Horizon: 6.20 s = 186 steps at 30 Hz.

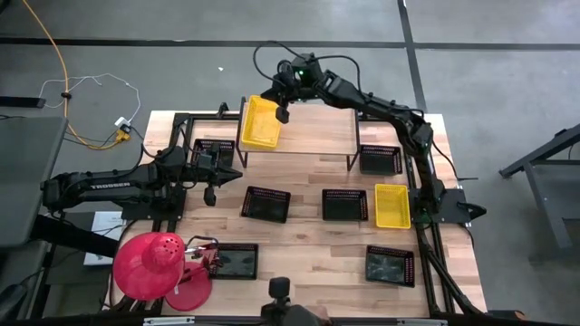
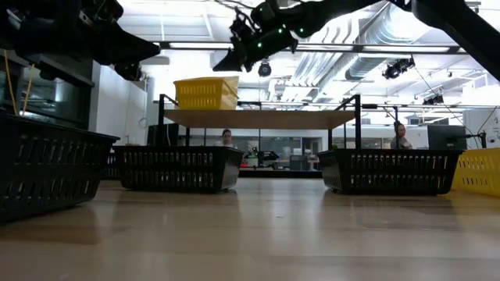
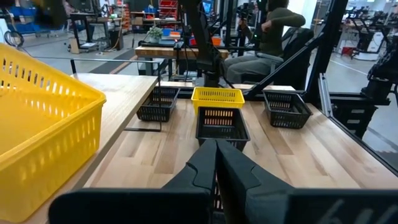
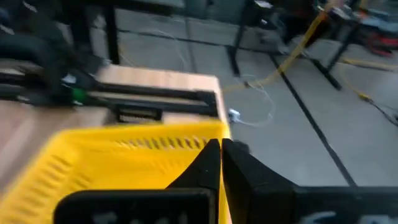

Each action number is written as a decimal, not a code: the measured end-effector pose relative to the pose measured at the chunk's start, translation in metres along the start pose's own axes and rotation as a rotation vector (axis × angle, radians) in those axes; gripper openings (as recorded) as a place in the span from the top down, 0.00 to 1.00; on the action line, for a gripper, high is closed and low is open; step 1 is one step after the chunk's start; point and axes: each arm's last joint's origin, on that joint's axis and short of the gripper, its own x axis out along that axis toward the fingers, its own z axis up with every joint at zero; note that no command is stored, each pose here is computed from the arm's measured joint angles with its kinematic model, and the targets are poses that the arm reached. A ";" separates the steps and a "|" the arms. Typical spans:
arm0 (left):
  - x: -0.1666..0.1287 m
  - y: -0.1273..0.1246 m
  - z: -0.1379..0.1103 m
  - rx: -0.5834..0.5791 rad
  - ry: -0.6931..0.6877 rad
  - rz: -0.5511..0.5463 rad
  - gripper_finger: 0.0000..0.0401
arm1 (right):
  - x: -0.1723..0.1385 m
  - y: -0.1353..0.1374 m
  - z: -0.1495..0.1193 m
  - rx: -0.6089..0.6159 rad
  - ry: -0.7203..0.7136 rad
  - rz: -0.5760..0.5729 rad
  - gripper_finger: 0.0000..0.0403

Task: Stack baskets on shelf by color
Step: Stack the bottom yellow bin on the yellow bin on the shelf, then stack the yellow bin on the yellow bin on the shelf

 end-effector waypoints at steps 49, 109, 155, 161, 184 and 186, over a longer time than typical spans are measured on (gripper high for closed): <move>0.000 0.000 -0.006 0.031 0.058 0.009 1.00 | -0.087 0.044 0.006 -0.012 0.742 -0.085 1.00; 0.000 0.001 -0.004 0.003 0.045 0.052 1.00 | -0.175 0.119 0.040 -0.026 0.588 -0.146 1.00; 0.000 0.002 -0.004 0.021 0.043 0.055 1.00 | -0.322 0.181 -0.072 0.237 0.271 -0.243 1.00; 0.000 0.002 -0.004 0.027 0.043 0.055 1.00 | -0.320 0.180 -0.067 0.244 0.217 -0.243 1.00; 0.000 0.002 -0.004 0.025 0.043 0.055 1.00 | -0.269 0.194 -0.115 0.383 0.951 -0.188 0.62; 0.000 0.002 -0.004 0.025 0.043 0.055 1.00 | -0.263 0.195 -0.119 0.377 0.980 -0.193 0.59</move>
